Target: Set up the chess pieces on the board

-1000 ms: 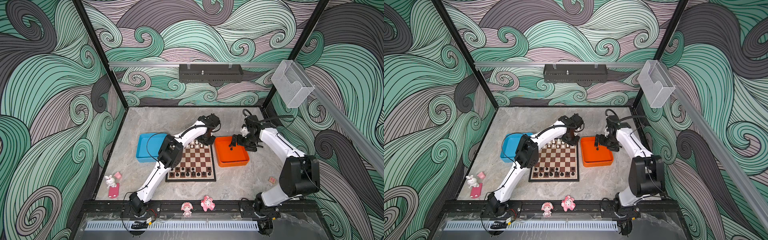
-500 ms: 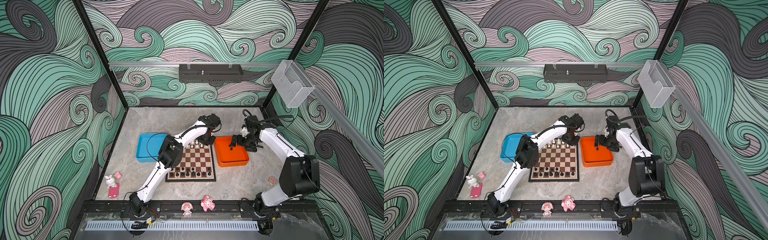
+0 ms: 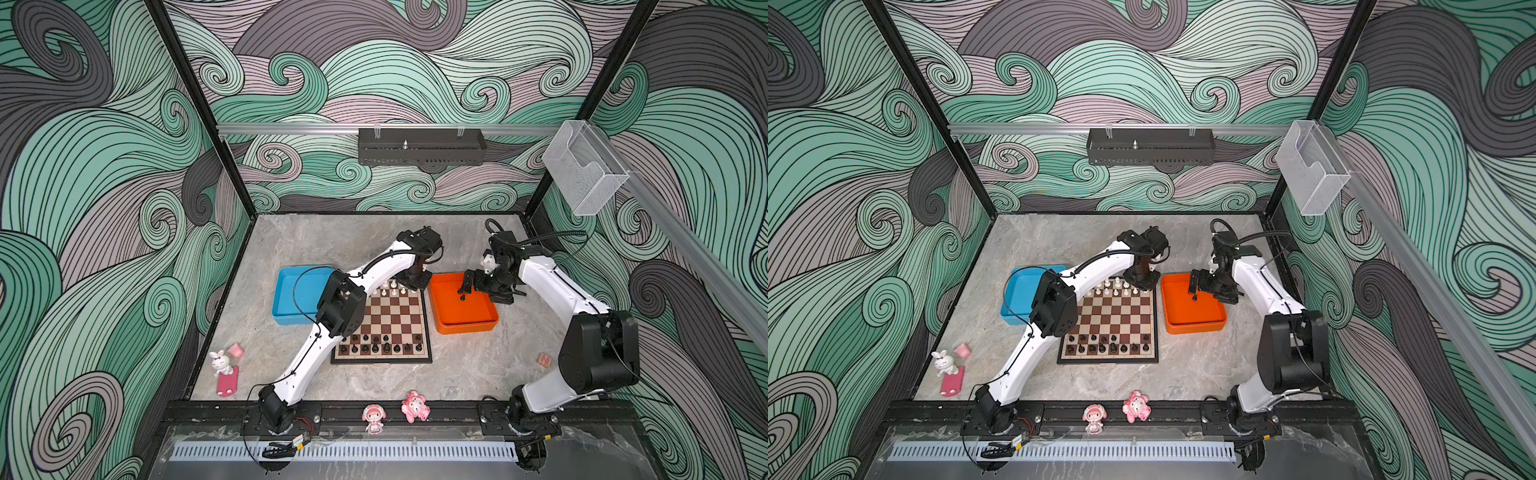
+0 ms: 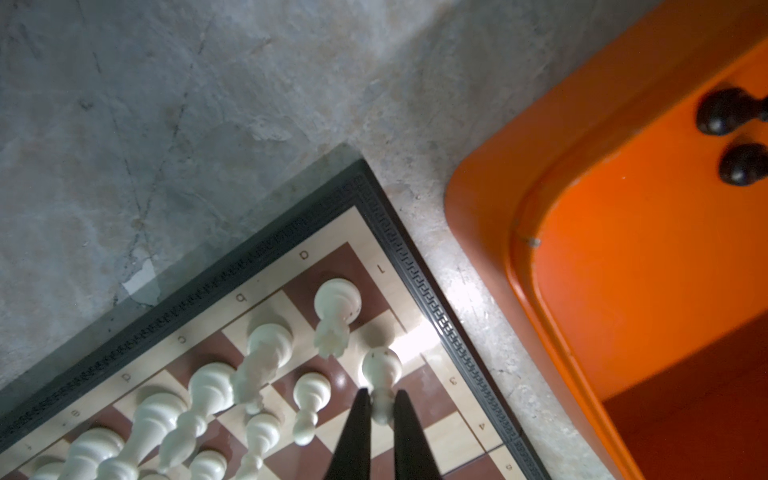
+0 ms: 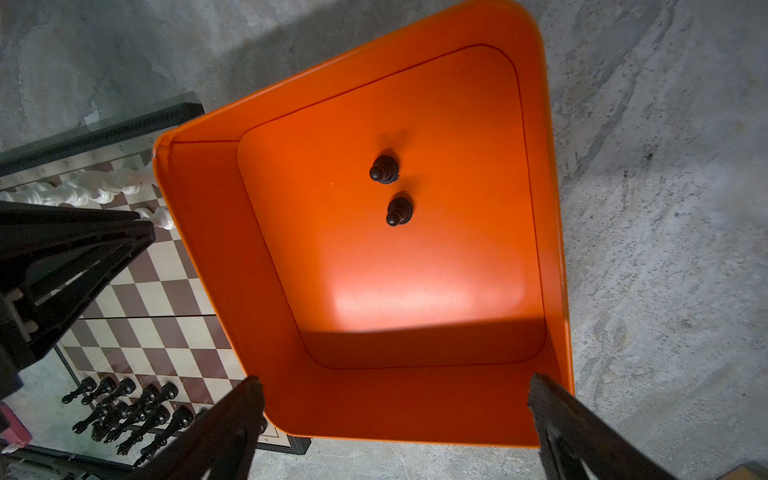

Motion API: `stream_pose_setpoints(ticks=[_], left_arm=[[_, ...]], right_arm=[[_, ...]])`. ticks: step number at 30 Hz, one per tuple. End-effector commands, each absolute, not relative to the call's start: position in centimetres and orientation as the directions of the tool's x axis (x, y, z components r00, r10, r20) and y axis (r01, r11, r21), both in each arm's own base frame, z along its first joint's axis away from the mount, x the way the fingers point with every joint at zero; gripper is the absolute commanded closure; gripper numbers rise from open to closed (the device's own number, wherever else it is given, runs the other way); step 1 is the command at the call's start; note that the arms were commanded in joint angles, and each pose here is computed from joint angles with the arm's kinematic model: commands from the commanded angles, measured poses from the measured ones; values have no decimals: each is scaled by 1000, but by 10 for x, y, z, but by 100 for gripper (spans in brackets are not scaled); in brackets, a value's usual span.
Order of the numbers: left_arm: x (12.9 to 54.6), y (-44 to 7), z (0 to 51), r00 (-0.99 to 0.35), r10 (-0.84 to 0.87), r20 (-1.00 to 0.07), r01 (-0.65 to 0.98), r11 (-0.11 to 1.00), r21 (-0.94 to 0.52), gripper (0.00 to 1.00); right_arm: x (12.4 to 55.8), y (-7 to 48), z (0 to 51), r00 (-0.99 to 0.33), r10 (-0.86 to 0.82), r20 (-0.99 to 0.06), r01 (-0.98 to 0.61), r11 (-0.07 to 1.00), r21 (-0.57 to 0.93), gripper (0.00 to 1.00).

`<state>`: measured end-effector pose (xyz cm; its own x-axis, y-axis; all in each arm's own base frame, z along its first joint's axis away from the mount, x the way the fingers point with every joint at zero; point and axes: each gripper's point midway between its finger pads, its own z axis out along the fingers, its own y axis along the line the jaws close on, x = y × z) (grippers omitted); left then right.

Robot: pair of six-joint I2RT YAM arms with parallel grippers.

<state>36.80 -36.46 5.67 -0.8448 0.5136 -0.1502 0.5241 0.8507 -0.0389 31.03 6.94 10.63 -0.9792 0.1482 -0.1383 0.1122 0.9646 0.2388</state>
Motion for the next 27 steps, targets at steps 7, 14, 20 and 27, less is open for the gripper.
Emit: stream_pose_setpoints(ticks=[7, 14, 20, 27], left_arm=[[363, -361, 46, -839, 533, -108, 537, 844, -7, 88], [364, -361, 44, -840, 532, -106, 535, 845, -5, 88], [364, -361, 44, -840, 532, -108, 535, 845, -1, 88], [364, -360, 45, -840, 532, -106, 534, 845, 4, 88]], right_arm=[[307, 69, 105, -980, 150, -131, 114, 963, 244, 1], [308, 68, 105, -980, 150, -132, 115, 963, 244, 1], [308, 68, 105, -980, 150, -133, 114, 963, 243, 1], [307, 68, 105, -980, 150, -132, 115, 963, 243, 1]])
